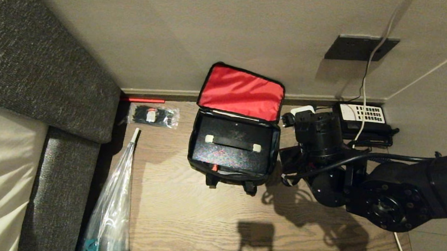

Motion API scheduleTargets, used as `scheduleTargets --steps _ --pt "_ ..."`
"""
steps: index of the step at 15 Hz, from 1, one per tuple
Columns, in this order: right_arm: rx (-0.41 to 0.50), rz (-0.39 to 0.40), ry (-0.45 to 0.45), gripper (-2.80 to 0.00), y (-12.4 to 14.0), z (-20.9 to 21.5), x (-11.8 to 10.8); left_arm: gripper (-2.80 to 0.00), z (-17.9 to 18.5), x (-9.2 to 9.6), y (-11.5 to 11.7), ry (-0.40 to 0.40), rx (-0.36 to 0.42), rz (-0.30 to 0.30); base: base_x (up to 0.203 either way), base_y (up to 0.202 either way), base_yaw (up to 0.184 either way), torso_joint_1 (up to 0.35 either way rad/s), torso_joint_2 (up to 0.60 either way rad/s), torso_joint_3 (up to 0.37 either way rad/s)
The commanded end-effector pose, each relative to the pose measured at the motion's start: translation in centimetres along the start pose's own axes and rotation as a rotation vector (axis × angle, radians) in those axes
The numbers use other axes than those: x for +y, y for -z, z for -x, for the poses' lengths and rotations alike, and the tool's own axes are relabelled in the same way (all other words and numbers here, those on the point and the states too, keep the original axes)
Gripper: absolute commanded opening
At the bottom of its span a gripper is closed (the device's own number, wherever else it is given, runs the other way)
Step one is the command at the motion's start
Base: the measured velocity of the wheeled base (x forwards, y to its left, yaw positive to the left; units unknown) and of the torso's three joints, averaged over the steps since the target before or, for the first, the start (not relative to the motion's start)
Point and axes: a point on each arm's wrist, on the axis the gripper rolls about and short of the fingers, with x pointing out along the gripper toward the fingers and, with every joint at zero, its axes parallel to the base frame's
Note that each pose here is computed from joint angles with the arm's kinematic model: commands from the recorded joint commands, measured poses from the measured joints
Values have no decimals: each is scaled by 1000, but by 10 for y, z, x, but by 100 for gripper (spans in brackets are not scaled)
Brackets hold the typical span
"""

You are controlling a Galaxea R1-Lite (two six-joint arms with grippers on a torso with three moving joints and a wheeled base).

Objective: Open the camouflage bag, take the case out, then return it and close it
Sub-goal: Grip the handle

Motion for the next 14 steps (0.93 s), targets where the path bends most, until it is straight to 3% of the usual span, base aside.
scheduleTargets --steps 1,7,14 --pt "6 6 4 -280 2 -1 1 -280 0 0 0 -1 -3 0 0 0 0 0 0 0" --pt "37 25 4 -280 13 -1 2 -280 0 0 0 -1 -3 0 0 0 0 0 0 0" --pt "53 81 -29 -280 24 -18 39 -280 0 0 0 -1 -3 0 0 0 0 0 0 0"
